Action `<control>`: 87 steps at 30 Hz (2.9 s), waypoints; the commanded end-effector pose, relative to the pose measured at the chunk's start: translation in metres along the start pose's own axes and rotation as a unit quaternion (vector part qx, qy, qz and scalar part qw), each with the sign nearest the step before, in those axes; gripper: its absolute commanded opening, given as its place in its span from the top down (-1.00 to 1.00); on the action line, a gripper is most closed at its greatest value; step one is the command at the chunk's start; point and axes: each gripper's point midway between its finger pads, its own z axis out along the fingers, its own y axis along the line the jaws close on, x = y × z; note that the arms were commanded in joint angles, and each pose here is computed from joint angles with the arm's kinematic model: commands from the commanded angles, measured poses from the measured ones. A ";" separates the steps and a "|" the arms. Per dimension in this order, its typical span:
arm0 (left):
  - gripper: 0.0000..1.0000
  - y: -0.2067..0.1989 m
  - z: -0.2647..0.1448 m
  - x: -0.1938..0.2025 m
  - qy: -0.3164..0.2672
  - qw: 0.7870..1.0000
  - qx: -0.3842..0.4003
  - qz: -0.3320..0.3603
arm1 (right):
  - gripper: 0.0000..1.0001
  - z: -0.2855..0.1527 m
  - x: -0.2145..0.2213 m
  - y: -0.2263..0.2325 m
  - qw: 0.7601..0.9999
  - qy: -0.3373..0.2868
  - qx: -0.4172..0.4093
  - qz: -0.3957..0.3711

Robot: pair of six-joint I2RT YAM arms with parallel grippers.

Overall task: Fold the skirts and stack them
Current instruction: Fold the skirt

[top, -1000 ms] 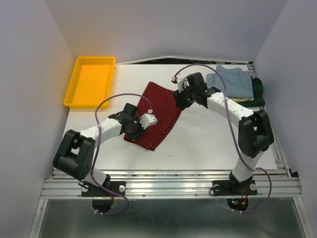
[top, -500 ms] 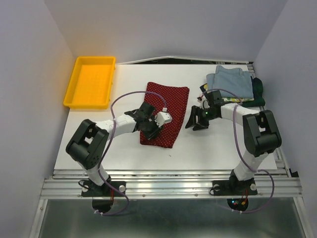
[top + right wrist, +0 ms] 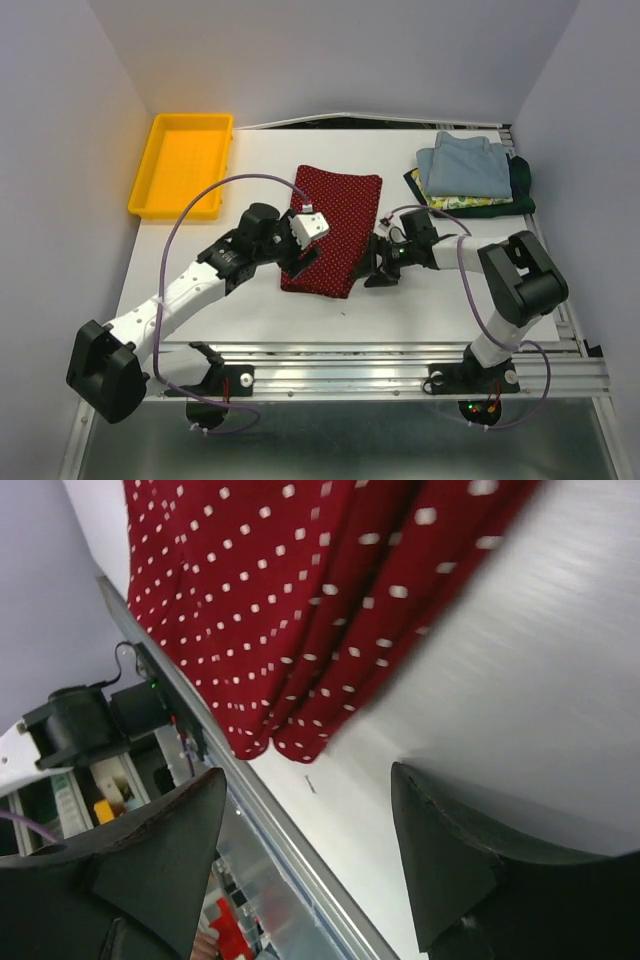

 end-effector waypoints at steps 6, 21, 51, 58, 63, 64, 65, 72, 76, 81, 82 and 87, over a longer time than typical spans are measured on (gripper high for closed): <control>-0.54 -0.004 -0.005 0.030 0.029 0.999 -0.007 0.030 | -0.44 0.040 0.006 -0.008 1.000 0.028 0.003 0.011; -0.54 -0.014 0.000 0.068 0.060 0.989 0.025 0.133 | 0.70 0.052 0.019 -0.004 0.997 0.071 -0.012 0.024; -0.75 -0.023 0.030 0.085 0.055 0.973 0.037 0.223 | -0.58 0.045 0.020 0.008 0.996 0.047 0.016 0.078; -0.75 -0.021 0.030 0.075 0.048 0.974 0.033 0.220 | -0.53 0.067 0.035 0.007 0.993 0.050 0.084 0.063; -0.75 -0.021 0.029 0.074 0.046 0.976 0.032 0.212 | -0.15 0.070 0.026 -0.013 0.984 0.024 0.154 0.080; -0.75 -0.021 0.027 0.073 0.045 0.976 0.032 0.209 | -0.06 0.070 0.023 -0.014 0.983 0.020 0.164 0.083; -0.75 -0.022 0.027 0.074 0.046 0.976 0.032 0.209 | 0.07 0.069 0.022 -0.014 0.983 0.017 0.166 0.081; -0.78 -0.033 0.016 0.085 0.049 0.969 0.057 0.234 | 0.98 0.059 0.008 0.026 0.992 0.006 0.116 0.043; -0.80 -0.035 0.015 0.095 0.047 0.959 0.052 0.275 | 0.99 0.053 -0.004 0.059 0.998 0.016 0.046 0.051; -0.79 -0.028 0.021 0.092 0.040 0.955 0.026 0.293 | 0.99 0.039 -0.010 0.077 0.996 0.028 -0.017 0.080; -0.79 -0.026 0.023 0.090 0.036 0.955 0.020 0.294 | 0.99 0.036 -0.013 0.076 0.995 0.026 -0.022 0.094; -0.78 -0.028 0.034 0.092 0.034 0.954 0.000 0.296 | 0.99 0.028 -0.016 0.091 0.989 0.038 -0.071 0.126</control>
